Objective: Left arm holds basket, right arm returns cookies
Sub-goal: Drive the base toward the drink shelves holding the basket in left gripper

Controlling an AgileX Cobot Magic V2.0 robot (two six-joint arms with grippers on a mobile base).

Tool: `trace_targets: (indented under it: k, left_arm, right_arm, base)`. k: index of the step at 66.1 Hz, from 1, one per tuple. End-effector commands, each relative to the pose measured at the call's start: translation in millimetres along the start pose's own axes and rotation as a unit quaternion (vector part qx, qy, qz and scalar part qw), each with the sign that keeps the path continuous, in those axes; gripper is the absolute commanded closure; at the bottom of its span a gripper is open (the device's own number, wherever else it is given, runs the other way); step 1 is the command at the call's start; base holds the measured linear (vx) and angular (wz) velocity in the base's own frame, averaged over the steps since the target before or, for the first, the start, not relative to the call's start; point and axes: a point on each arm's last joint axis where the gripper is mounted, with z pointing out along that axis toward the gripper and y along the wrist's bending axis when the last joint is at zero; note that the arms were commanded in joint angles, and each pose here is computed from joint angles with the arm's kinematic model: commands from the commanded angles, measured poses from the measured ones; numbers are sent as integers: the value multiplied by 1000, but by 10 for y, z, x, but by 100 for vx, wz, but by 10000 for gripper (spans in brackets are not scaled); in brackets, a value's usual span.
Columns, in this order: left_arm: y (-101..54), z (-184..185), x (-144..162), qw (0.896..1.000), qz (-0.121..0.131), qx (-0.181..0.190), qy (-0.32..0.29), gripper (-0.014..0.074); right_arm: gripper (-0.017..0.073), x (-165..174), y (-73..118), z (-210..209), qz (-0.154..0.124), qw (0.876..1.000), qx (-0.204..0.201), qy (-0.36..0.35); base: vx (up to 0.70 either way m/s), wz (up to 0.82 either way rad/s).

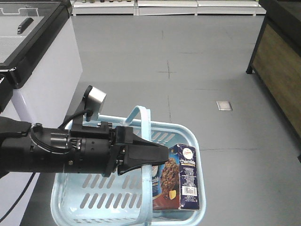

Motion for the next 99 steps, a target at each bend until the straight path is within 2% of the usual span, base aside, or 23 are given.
trace_targets:
  k: [1,41,99]
  left_arm:
    - [-269,-57,-57,998,10,60,-17,596]
    - [-269,-57,-57,998,10,60,-17,596]
    - [-269,-57,-57,998,10,60,-17,596]
  right_arm:
    - [562,-13,2,-7,-4,999,2,-34]
    - [562,-13,2,-7,-4,999,2,-34]
    - [562,-13,2,-7,-4,999,2,-34]
  base:
    - [39,12]
    - [40,7]
    - [45,-8]
